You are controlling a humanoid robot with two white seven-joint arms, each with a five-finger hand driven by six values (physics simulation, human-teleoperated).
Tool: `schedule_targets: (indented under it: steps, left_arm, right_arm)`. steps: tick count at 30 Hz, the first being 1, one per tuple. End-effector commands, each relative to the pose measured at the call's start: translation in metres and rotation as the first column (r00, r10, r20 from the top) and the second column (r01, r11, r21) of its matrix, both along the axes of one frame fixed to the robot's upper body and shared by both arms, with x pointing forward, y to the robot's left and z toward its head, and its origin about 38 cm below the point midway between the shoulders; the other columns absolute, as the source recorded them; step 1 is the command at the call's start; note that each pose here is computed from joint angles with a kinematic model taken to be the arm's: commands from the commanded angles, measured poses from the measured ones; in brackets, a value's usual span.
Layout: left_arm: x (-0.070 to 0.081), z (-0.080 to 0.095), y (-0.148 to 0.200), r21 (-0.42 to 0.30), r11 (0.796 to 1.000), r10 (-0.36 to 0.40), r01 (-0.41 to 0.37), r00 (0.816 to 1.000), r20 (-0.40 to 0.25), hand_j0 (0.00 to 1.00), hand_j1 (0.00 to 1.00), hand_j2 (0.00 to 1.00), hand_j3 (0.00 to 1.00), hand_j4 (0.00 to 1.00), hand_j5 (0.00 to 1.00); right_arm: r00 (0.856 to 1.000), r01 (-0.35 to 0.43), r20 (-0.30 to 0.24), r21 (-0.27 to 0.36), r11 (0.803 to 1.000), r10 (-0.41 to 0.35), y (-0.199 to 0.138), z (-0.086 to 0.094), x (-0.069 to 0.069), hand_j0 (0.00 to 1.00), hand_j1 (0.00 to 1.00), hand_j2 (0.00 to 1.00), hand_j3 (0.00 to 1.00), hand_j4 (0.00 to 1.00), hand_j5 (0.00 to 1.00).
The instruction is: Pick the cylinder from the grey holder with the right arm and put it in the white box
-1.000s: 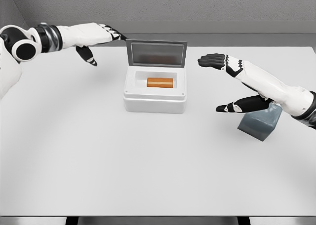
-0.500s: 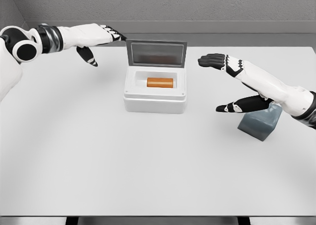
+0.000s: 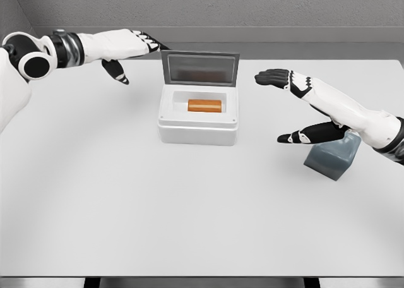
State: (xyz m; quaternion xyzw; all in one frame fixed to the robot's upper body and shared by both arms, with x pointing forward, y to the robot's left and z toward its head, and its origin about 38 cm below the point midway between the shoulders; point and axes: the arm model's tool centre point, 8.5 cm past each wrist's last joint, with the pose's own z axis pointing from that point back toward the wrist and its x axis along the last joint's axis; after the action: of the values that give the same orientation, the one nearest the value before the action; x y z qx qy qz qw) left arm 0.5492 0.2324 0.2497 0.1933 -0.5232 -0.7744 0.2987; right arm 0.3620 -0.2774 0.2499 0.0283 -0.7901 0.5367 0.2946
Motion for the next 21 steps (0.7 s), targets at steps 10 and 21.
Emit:
schedule_targets:
  steps: [10, 21]
  left_arm:
    - [-0.007, 0.001, -0.006, -0.019, 0.999, -0.028, 0.029, 1.0, 0.008, 1.0, 1.0, 1.0, 1.0, 1.0, 1.0]
    - [-0.004, 0.015, 0.056, -0.047, 0.994, 0.102, -0.1, 0.995, 0.025, 1.0, 1.0, 1.0, 1.0, 1.0, 1.0]
  right_arm:
    - [1.0, -0.001, -0.003, 0.007, 1.0, 0.001, 0.0, 0.001, 0.0, 1.0, 1.0, 1.0, 1.0, 1.0, 1.0]
    - [1.0, 0.0, -0.004, 0.007, 1.0, 0.0, -0.001, 0.0, 0.0, 1.0, 1.0, 1.0, 1.0, 1.0, 1.0]
